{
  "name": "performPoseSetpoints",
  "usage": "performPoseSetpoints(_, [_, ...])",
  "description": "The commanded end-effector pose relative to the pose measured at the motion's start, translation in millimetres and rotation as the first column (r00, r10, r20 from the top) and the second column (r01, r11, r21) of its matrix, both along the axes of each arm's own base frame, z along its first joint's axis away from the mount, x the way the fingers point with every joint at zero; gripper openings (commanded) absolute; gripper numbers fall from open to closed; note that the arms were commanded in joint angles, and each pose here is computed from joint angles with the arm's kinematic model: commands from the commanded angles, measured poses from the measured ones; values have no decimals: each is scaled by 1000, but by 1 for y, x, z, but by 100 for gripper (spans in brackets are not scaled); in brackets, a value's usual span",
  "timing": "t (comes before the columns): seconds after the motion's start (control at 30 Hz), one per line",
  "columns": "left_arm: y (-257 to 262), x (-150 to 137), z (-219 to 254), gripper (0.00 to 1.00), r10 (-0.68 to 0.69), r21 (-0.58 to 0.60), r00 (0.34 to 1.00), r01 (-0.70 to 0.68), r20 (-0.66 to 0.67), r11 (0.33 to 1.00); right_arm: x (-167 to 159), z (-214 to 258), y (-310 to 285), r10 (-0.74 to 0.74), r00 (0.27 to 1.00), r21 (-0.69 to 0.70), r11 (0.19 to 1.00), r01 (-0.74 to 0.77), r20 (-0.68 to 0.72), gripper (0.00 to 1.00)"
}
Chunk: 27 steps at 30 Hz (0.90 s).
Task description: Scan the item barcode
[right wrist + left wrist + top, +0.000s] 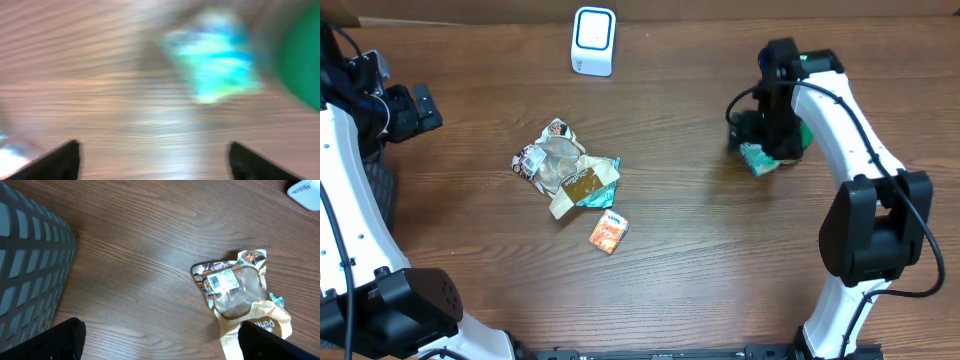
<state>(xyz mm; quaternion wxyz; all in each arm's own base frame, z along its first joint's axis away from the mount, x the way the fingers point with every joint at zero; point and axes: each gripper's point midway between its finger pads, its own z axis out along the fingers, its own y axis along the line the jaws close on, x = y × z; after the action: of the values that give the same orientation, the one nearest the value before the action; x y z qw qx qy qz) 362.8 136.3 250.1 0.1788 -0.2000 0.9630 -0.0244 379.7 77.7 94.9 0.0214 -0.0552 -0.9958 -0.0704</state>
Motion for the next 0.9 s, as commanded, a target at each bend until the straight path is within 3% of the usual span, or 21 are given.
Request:
performPoseSetpoints(0.0, [-4,2,-2,100,-31,3,1000,31,-3,1000,-7,47,96,113,993,473,873,-118,39,98])
performPoseSetpoints(0.03, [-4,2,-2,100,-31,3,1000,31,-3,1000,-10,48,105,139,989,494,857,-144,48,96])
performPoseSetpoints(0.1, [-4,2,-2,100,-31,3,1000,31,-3,1000,-19,47,127,193,980,497,846,-194,54,73])
performPoseSetpoints(0.17, [-4,2,-2,100,-31,3,1000,31,-3,1000,-30,46,147,247,967,497,833,-243,60,63])
performPoseSetpoints(0.23, [-4,2,-2,100,-31,3,1000,31,-3,1000,-43,44,170,298,952,483,826,-291,65,47])
performPoseSetpoints(0.4, [-4,2,-2,100,-31,3,1000,31,-3,1000,-69,20,219,306,950,320,896,-308,56,36])
performPoseSetpoints(0.53, [-4,2,-2,100,-31,3,1000,31,-3,1000,-93,3,263,307,948,303,898,-319,87,26])
performPoseSetpoints(0.87, [-4,2,-2,99,-31,3,1000,31,-3,1000,-129,-43,321,292,929,253,903,-346,227,29])
